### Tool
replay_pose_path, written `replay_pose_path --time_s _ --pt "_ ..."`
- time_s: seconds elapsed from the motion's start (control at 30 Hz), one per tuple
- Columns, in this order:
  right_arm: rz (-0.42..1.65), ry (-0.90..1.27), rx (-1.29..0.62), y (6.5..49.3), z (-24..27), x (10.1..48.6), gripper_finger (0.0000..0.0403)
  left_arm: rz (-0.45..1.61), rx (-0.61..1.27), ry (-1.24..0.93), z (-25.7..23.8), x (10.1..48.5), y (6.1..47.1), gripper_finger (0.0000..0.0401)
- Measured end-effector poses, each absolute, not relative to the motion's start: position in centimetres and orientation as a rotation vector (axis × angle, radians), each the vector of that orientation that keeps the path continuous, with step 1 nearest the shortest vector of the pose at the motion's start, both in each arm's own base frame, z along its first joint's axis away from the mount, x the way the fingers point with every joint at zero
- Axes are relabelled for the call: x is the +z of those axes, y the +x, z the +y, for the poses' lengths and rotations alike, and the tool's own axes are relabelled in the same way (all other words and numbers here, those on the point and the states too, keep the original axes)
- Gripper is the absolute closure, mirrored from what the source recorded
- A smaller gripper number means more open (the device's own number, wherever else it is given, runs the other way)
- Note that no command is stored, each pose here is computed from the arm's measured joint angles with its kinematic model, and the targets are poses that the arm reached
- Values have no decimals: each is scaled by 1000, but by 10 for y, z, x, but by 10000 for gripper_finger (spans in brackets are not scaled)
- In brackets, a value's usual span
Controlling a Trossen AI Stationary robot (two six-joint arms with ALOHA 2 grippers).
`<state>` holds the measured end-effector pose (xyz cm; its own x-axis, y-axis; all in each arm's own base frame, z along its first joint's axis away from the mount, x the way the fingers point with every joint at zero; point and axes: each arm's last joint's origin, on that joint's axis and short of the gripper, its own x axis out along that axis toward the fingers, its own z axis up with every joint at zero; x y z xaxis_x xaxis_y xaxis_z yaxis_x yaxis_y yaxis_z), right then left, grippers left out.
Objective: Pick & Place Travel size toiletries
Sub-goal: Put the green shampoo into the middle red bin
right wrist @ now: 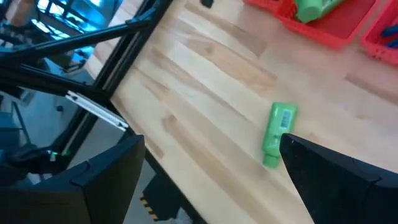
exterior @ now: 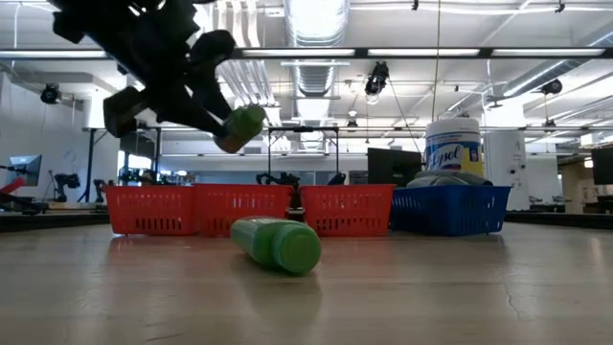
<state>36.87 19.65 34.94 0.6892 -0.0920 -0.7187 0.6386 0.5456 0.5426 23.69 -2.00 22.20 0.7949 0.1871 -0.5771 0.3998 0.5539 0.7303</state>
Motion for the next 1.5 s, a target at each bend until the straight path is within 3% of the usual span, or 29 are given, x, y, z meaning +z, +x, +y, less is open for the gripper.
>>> replay_pose_path --time_s 0.33,0.87,1.0,1.3,1.5 --pt "581 927 -528 365 205 352 35 823 -194 985 1 192 254 312" --pt "605 938 -505 365 205 354 35 919 -162 973 14 187 267 310" --pt "654 944 -484 364 207 350 35 943 -86 952 16 188 269 283" --pt "700 947 -503 364 208 337 35 930 2 949 16 200 268 178" --pt "793 1029 -510 364 208 324 35 861 117 823 -3 230 249 164"
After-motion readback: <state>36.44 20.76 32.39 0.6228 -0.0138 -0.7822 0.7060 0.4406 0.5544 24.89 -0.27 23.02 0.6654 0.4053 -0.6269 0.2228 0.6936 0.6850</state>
